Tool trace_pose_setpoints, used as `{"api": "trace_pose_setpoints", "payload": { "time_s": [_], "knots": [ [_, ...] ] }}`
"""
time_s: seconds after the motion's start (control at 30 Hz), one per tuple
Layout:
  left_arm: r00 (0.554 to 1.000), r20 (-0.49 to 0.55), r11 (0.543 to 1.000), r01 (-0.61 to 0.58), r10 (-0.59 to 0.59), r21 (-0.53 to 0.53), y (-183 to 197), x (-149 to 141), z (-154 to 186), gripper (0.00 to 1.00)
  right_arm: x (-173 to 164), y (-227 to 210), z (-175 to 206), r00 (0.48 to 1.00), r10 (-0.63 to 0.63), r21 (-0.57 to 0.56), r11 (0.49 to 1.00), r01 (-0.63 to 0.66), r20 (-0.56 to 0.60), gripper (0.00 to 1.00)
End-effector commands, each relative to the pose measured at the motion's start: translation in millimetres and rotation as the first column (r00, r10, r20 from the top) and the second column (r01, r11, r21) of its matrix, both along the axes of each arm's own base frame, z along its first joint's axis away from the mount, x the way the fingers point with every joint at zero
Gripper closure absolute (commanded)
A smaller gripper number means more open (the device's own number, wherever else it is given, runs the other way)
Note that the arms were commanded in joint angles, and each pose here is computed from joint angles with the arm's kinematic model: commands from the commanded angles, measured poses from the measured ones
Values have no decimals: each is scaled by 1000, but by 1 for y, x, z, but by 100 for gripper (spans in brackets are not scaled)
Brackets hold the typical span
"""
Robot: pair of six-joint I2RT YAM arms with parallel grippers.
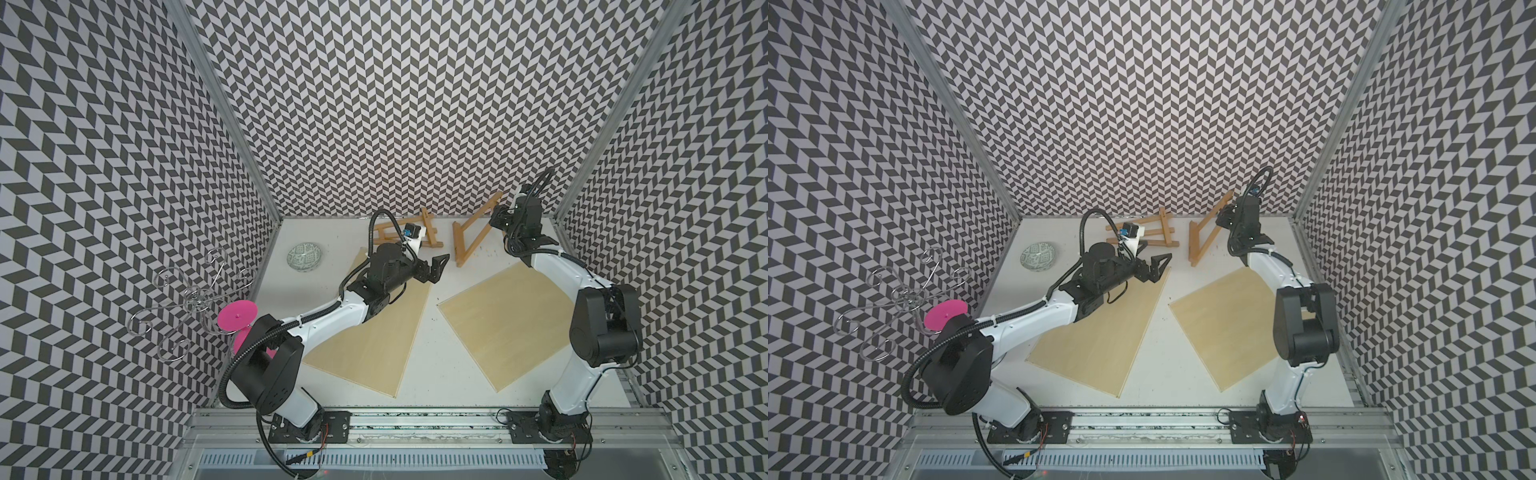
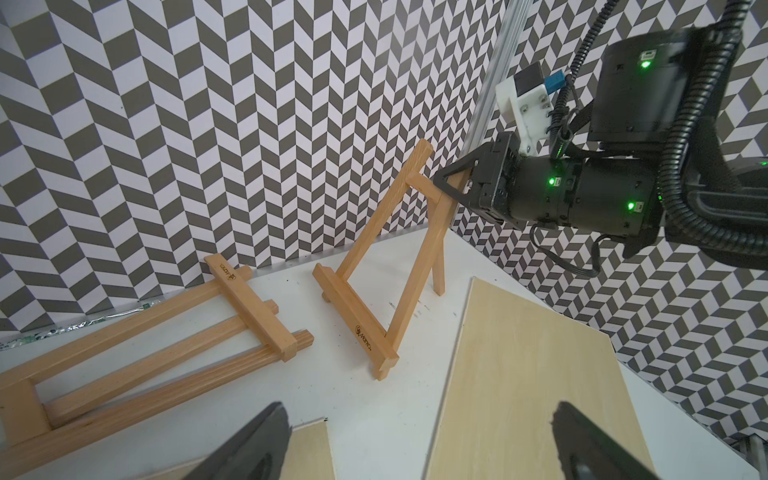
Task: Assemble the easel
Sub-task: Place the easel at the center of the board.
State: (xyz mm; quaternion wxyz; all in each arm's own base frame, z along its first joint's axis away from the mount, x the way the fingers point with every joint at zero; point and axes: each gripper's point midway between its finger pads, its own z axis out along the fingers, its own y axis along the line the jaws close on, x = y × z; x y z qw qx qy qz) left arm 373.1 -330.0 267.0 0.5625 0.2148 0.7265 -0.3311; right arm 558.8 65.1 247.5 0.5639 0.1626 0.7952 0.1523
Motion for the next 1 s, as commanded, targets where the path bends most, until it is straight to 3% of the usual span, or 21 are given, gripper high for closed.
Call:
{"api": "trace_pose_setpoints", "payload": {
  "time_s": [0.0,0.23,0.5,0.7,0.83,0.97],
  "knots": [
    [1000,12,1000,2,-2,-24,-3,-1,13,0,5,-8,-3,996,-91,15,996,91,-22,100],
    [1000,9,1000,-10,10,-13,0,-2,10,0,5,-29,-8,985,-162,-13,987,161,-51,100],
    [1000,-5,1000,-5,5,-17,-1,-1,6,0,13,-16,-39,991,-82,-27,996,79,-109,98],
    [1000,-11,1000,-8,8,-9,-1,-1,4,0,10,-11,-51,991,-54,-15,999,52,-126,91],
    [1000,-13,1000,-8,8,-7,-2,0,3,0,10,-11,-31,995,-58,3,998,59,-84,78],
    [1000,-12,1000,-4,3,-11,-2,-1,5,0,7,-5,-4,999,-21,18,1000,22,-50,55]
  ]
}}
